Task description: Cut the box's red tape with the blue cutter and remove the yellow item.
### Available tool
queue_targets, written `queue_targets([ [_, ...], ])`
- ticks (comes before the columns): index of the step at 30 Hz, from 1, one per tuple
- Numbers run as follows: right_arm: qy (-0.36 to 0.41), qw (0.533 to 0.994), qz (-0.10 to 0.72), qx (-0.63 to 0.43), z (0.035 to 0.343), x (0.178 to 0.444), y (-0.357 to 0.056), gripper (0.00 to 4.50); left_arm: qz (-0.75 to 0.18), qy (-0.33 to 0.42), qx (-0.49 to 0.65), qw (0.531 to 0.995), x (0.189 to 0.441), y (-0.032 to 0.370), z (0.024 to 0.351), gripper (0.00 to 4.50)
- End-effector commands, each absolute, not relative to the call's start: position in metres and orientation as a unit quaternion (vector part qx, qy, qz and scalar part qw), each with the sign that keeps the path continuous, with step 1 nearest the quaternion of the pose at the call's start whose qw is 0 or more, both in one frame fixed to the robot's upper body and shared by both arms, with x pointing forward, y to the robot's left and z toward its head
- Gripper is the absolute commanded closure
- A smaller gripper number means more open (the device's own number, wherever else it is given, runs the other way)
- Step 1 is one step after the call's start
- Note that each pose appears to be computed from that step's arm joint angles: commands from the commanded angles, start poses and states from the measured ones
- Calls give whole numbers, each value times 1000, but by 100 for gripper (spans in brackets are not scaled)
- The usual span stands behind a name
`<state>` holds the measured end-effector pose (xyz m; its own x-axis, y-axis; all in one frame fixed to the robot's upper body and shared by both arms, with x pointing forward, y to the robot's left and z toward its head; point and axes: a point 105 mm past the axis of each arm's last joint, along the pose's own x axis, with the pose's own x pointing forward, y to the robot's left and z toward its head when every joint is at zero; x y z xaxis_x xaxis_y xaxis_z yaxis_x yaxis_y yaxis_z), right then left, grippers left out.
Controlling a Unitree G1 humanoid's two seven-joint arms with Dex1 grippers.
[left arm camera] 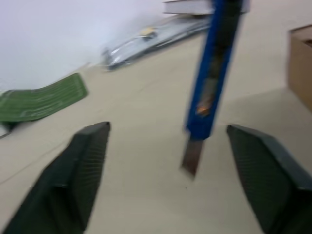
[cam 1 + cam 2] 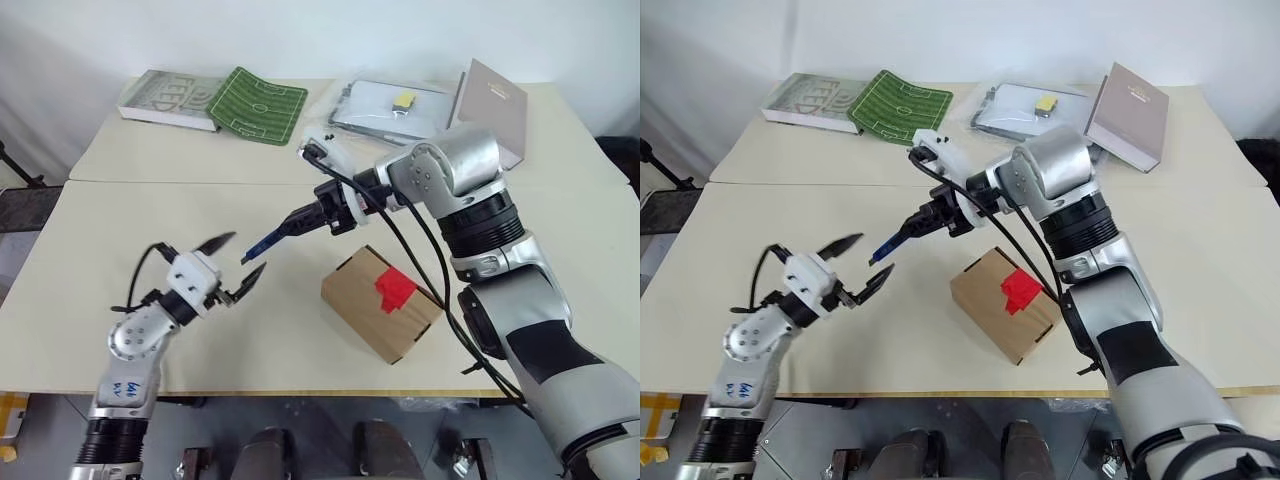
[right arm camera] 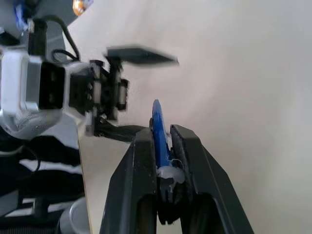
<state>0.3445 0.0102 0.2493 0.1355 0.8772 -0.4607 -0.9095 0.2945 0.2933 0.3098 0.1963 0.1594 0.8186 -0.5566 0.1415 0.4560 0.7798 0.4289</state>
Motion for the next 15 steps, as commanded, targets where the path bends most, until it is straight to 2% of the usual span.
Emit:
queue_targets([
  [1,232,775,587,-14,275,347,-7,434,-262,-93,114,954,285,227,165,0],
  [4,207,794,572,-8,284,352,-21,434,-298,-39,58,952,261,224,154,0],
  [8,180,814,553,-2,292,356,-41,434,-341,-14,-4,940,241,196,151,0],
  [10,170,819,548,-1,295,356,-47,434,-353,-7,-23,935,237,184,151,0],
  [13,120,831,542,-8,304,347,-66,434,-401,13,-51,915,235,140,154,0],
  [15,104,838,536,-8,307,344,-76,434,-409,-12,-65,910,243,123,165,0],
])
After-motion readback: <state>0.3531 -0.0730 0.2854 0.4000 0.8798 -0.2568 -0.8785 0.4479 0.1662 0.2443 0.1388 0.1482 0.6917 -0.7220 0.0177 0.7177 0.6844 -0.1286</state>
